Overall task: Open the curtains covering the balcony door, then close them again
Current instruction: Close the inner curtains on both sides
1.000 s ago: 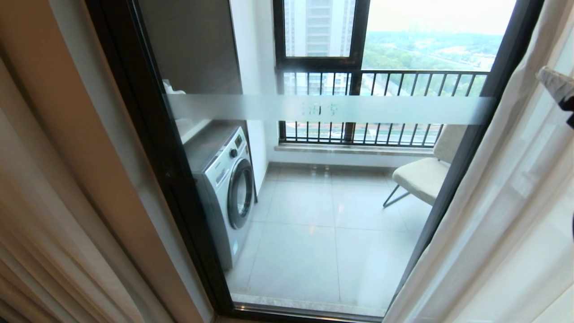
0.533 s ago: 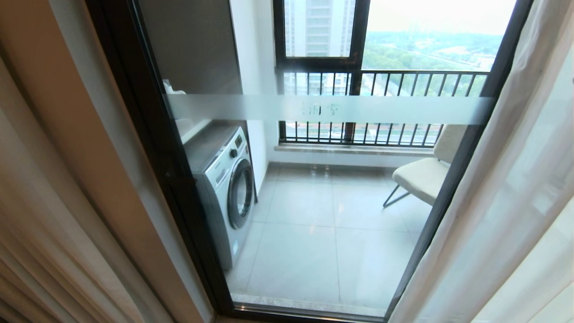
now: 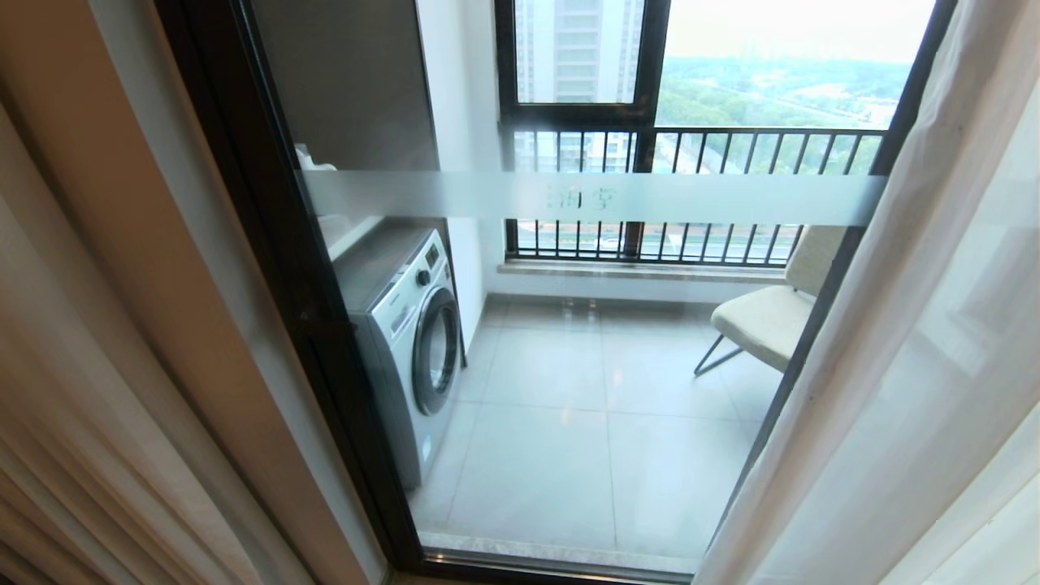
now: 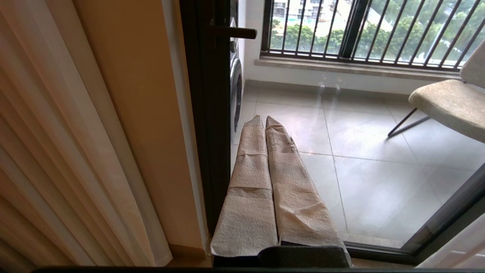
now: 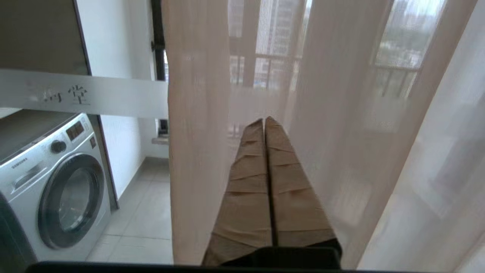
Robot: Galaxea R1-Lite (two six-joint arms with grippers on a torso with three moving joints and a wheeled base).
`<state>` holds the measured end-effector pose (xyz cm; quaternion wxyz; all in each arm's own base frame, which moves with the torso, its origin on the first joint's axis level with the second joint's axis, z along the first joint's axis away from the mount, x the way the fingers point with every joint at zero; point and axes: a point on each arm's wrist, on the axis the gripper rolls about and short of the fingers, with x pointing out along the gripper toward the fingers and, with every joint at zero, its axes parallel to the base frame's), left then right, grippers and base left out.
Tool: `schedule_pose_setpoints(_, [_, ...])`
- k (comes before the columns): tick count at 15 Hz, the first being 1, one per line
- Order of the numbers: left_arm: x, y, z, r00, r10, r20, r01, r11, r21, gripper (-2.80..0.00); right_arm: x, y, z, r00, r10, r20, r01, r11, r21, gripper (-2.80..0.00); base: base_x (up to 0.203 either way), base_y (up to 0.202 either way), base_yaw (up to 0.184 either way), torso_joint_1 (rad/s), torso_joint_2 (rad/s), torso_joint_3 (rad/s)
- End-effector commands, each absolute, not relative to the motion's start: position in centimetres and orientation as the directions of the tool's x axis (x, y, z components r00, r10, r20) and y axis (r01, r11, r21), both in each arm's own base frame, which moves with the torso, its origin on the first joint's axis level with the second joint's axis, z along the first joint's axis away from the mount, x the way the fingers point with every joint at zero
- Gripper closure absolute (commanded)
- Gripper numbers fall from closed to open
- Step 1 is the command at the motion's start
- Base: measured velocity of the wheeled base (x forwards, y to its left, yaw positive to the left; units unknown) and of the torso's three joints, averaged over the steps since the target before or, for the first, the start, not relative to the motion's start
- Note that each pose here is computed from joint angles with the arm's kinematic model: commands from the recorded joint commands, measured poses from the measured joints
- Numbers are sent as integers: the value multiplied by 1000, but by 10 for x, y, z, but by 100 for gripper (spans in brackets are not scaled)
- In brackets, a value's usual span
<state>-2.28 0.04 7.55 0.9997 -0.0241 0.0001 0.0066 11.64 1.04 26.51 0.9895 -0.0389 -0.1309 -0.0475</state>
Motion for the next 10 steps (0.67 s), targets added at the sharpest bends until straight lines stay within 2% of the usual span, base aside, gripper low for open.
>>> schedule_pose_setpoints(1, [-23, 0, 75, 1000, 14, 0, -14, 999, -49, 0, 92, 7, 248, 965, -84, 247, 104, 992, -69, 0, 0, 0, 0, 0, 0, 0])
schedule_pose_setpoints(10, [-23, 0, 75, 1000, 14, 0, -14, 999, -49, 0, 26, 0, 138, 995, -9, 101, 20, 994, -109, 0, 0, 0, 0, 0, 0, 0])
